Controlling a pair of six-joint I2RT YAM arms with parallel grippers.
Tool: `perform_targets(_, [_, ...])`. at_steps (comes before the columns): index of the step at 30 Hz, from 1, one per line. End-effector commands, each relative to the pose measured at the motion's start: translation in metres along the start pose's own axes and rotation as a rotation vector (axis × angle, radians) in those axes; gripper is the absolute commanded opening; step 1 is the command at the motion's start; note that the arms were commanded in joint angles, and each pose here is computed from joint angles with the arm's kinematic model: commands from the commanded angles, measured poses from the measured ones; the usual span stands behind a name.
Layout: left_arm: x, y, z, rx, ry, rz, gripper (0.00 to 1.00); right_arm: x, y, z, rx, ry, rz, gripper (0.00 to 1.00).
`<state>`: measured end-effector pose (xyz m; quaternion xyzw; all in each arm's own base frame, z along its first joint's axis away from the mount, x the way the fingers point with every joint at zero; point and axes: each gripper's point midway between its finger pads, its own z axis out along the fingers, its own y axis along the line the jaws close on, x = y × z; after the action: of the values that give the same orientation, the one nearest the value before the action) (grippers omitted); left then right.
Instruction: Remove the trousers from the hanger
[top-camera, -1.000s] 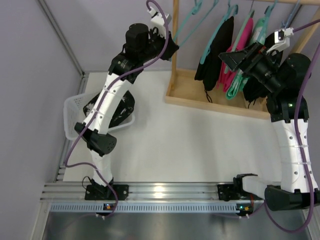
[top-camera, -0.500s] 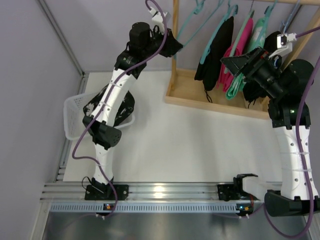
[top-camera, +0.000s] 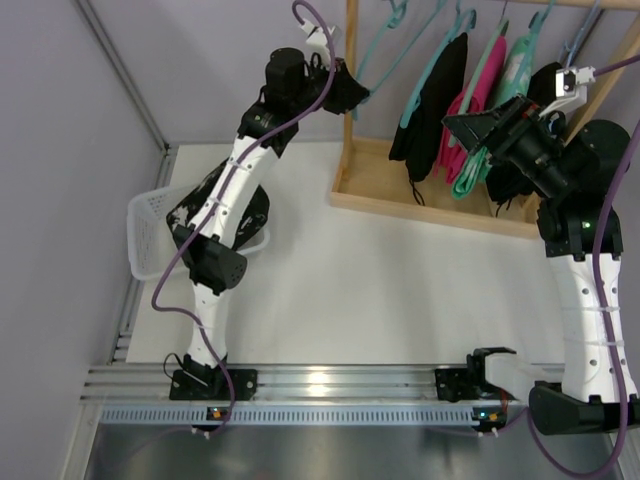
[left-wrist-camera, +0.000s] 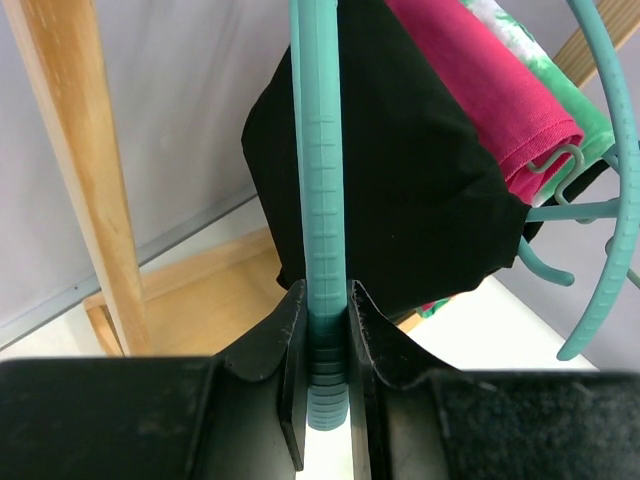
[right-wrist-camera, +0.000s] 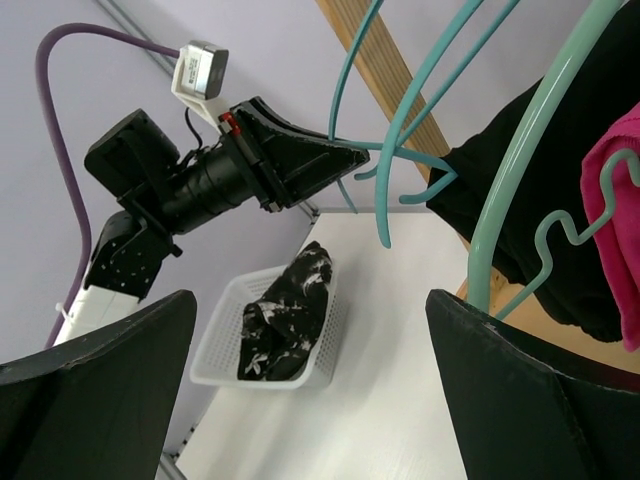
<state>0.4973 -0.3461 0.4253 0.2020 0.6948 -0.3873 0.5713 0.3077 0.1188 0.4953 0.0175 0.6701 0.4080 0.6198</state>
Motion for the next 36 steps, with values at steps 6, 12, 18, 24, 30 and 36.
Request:
perform_targets(6, [-0.037, -0.027, -0.033, 0.041, -0.082, 0.015, 0.50, -0.009, 0.007, -0.009, -0.017, -0.033, -0.058, 0.99])
perform_targets(12, [-0.062, -0.039, -0.072, -0.010, -0.127, 0.063, 0.79, -0.008, 0.006, -0.012, -0.013, -0.037, -0.089, 0.99])
perform_targets(18, [-0.052, -0.034, -0.109, -0.088, -0.077, 0.078, 0.99, -0.004, -0.002, -0.017, 0.015, -0.029, -0.171, 0.99])
perform_targets(24, [-0.020, -0.031, -0.153, -0.083, -0.002, 0.051, 0.99, 0.007, -0.012, -0.018, 0.027, -0.001, -0.221, 0.99])
perform_targets(30, [0.021, -0.017, -0.198, -0.168, 0.139, 0.105, 0.99, 0.026, -0.024, -0.022, 0.039, 0.069, -0.290, 0.99])
perform_targets(36, [0.090, 0.024, -0.246, -0.318, 0.332, 0.058, 0.99, 0.067, -0.045, -0.033, 0.022, 0.228, -0.415, 0.99])
